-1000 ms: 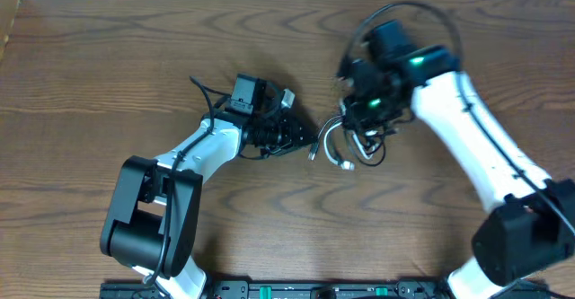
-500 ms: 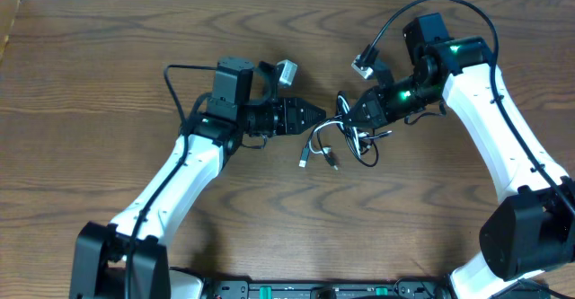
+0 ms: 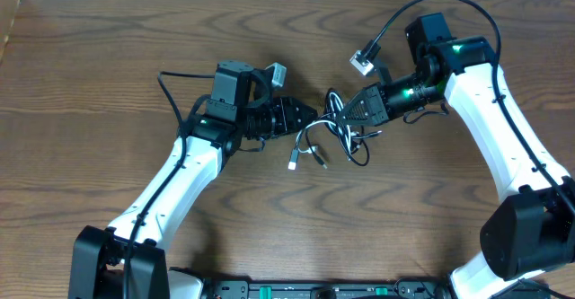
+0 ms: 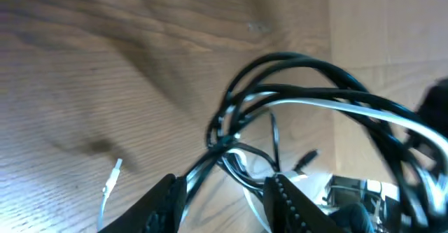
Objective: Untangle cables
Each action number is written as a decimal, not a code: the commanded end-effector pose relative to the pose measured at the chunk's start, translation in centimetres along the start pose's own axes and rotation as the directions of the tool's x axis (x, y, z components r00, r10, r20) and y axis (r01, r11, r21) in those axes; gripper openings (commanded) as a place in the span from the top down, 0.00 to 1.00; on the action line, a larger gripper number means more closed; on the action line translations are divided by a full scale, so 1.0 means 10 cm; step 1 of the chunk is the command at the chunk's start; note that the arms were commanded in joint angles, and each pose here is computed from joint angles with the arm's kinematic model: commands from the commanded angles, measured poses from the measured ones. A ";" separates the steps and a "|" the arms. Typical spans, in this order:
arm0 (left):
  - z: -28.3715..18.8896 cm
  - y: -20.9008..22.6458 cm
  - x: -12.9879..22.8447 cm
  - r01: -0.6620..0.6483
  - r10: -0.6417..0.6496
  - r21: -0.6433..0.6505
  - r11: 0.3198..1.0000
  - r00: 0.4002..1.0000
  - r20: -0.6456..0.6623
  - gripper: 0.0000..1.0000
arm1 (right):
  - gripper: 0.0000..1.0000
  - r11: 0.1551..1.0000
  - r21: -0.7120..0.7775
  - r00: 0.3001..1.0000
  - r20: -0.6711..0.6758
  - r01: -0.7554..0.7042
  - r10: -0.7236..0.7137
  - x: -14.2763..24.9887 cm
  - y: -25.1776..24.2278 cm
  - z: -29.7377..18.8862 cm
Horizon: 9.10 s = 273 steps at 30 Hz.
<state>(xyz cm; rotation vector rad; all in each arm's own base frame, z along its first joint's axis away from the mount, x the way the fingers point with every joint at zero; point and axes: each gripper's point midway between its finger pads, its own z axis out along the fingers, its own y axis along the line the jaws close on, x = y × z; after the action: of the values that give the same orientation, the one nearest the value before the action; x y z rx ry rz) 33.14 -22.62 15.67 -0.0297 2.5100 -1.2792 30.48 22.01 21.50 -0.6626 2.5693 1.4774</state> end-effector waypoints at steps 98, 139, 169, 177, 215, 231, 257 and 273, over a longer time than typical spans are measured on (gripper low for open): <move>-0.25 -1.16 -0.23 -0.202 0.201 0.517 0.832 0.978 0.059 0.69 | 0.99 0.980 -0.184 0.962 0.246 -0.077 0.122 -0.90 0.33 -0.13; -0.42 -0.99 0.17 -0.241 0.421 0.693 0.680 0.902 -0.099 0.92 | 0.48 0.971 0.220 0.984 0.167 -0.090 0.053 -0.41 -0.48 -0.21; -0.79 -1.06 -0.36 -0.291 0.342 0.647 0.705 0.938 0.049 0.93 | 0.78 0.478 0.733 0.863 0.309 -0.483 0.399 0.53 -1.83 -0.19; -0.89 -0.99 -0.46 -0.290 0.317 0.632 0.718 0.946 0.073 0.93 | 0.77 0.449 0.757 0.862 0.298 -0.475 0.409 0.61 -1.89 -0.30; -0.40 -1.02 -0.92 0.383 -0.436 0.574 0.724 0.899 -0.051 0.93 | 0.60 0.959 0.225 0.947 0.229 0.174 -0.225 -0.40 0.15 -0.57; -0.29 -1.15 -0.77 0.411 -0.429 0.566 0.714 0.896 -0.109 0.93 | 0.57 0.849 0.415 0.902 0.130 0.327 -0.411 -0.55 0.09 -0.29; -0.31 -1.18 -0.59 0.187 -0.185 0.578 0.794 0.981 -0.064 0.86 | 0.99 0.902 0.429 0.950 0.258 0.051 -0.177 -0.72 -0.26 -0.34; -0.26 -0.91 -0.26 -0.100 0.153 0.556 0.825 0.987 -0.050 0.51 | 0.99 0.975 0.214 0.951 0.309 -0.060 -0.010 -0.57 -0.24 -0.66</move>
<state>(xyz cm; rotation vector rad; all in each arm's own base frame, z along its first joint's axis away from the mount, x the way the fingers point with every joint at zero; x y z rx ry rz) 34.27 -25.68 25.16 0.1995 2.0978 -1.9762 37.81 16.52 23.69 -0.3316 2.4819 1.0635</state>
